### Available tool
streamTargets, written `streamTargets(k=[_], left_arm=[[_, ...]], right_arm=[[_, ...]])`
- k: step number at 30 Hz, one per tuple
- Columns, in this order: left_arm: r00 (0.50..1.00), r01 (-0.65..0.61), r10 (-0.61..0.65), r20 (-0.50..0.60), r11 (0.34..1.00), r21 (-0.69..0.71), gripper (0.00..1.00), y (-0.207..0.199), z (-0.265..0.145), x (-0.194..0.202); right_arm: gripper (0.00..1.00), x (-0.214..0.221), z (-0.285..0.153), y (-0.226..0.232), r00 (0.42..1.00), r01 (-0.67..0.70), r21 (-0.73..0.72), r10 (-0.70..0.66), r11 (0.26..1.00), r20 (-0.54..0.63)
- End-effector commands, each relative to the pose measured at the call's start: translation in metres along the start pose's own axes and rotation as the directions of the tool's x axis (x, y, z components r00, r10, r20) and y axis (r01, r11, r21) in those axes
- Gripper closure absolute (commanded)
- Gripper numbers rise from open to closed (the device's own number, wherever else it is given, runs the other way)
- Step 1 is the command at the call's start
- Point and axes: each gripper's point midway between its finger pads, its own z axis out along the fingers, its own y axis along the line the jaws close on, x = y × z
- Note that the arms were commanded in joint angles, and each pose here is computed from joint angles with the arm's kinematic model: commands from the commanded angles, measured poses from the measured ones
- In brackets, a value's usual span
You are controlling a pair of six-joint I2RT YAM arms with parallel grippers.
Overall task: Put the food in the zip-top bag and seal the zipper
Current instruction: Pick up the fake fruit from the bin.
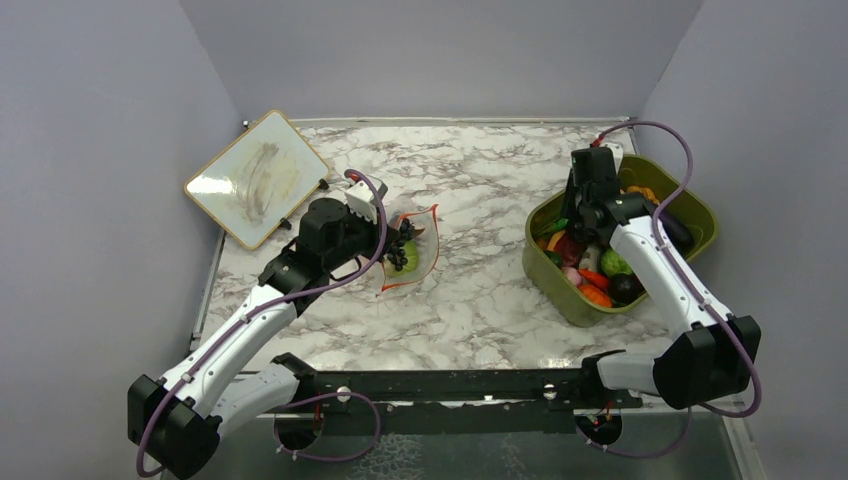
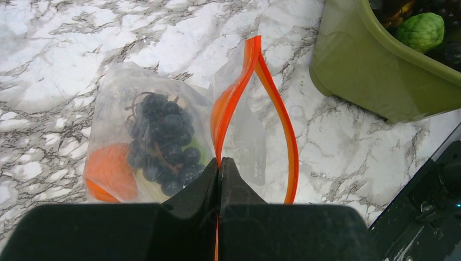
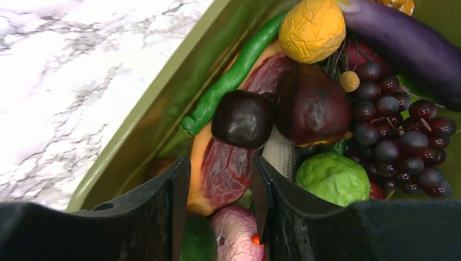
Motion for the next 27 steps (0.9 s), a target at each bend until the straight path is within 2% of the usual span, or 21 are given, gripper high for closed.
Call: streamTargets(k=[1,12,16,27], left_arm=[[1.000,-0.010,0.009,0.028,0.999,0.034,1.00,-0.006,-0.002,-0.004],[0.999,-0.012,0.010,0.035,0.999,0.037,1.00,-0.007,-0.004,-0.005],[0.999,-0.012,0.011,0.033,0.999,0.035,1.00,-0.007,-0.004,-0.004],[0.999,-0.016,0.015,0.038,0.999,0.029,1.00,-0.006,-0.005,-0.005]], right_arm=[[0.54,-0.002,0.020,-0.009,0.997,-0.068,0.025,0.068,0.997,0.024],[0.41,0.015,0.053,-0.017,0.991,-0.134,0.040,0.134,0.990,-0.004],[0.30,0.026,0.063,-0.015,0.992,-0.118,0.039,0.120,0.992,-0.032],[0.25,0.054,0.089,-0.023,0.988,-0.116,0.118,0.127,0.986,-0.083]])
